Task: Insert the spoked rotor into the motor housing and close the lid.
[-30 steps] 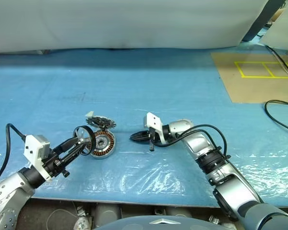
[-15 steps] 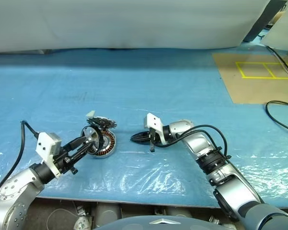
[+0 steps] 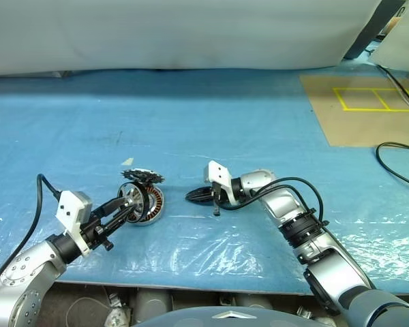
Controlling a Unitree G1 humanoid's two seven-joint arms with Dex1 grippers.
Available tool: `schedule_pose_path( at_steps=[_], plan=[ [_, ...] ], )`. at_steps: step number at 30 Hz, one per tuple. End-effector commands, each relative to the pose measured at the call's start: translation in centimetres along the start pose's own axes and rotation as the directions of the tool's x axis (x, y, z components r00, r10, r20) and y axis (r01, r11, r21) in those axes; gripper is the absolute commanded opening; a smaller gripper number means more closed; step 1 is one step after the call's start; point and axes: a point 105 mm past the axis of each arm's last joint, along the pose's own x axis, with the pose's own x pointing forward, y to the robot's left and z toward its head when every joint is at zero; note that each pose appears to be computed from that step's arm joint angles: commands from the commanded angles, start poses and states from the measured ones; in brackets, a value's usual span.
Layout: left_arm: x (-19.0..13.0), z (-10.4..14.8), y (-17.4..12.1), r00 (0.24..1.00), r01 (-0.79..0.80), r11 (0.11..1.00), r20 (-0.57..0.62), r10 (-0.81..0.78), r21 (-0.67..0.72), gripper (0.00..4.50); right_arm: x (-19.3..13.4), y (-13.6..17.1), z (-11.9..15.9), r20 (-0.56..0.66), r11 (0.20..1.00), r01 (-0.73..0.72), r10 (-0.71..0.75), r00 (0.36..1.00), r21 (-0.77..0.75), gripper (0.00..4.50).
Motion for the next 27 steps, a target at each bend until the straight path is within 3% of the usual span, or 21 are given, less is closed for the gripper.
schedule_pose_path(
  at_steps=[1,7,10,16,17,20,27],
  plan=[
    [0.1,0.0,0.0,1.0,-0.003,1.0,0.001,0.003,0.017,1.79,0.1,0.1,0.8,0.022,0.999,-0.001,0.002,1.0,-0.032,0.0],
    [0.1,-0.8,0.0,0.999,0.006,1.0,-0.043,-0.004,0.03,1.79,0.1,0.0,0.8,0.021,0.999,0.005,-0.004,1.0,-0.033,0.0],
    [0.1,-1.1,0.2,0.998,-0.001,1.0,-0.059,0.002,0.031,2.44,0.2,0.0,0.8,0.021,0.999,0.009,-0.009,1.0,-0.037,0.0],
    [-0.3,-0.2,1.1,0.999,-0.049,0.999,-0.013,0.05,0.021,4.43,0.2,-0.2,0.9,0.025,0.999,0.016,-0.015,1.0,-0.039,0.0],
    [-0.3,0.0,1.1,0.999,-0.048,0.999,-0.004,0.048,0.011,4.47,0.3,-0.2,0.9,0.027,0.999,0.018,-0.016,0.999,-0.039,0.0],
    [-0.4,0.6,0.8,0.999,-0.025,1.0,0.022,0.025,-0.003,4.31,0.3,-0.3,1.0,0.03,0.999,0.022,-0.02,0.999,-0.039,0.0],
    [-0.2,0.3,-0.7,0.999,0.034,0.997,0.034,-0.032,-0.073,2.08,0.3,-0.6,1.3,0.042,0.998,0.037,-0.035,0.999,-0.052,0.0]
  ],
)
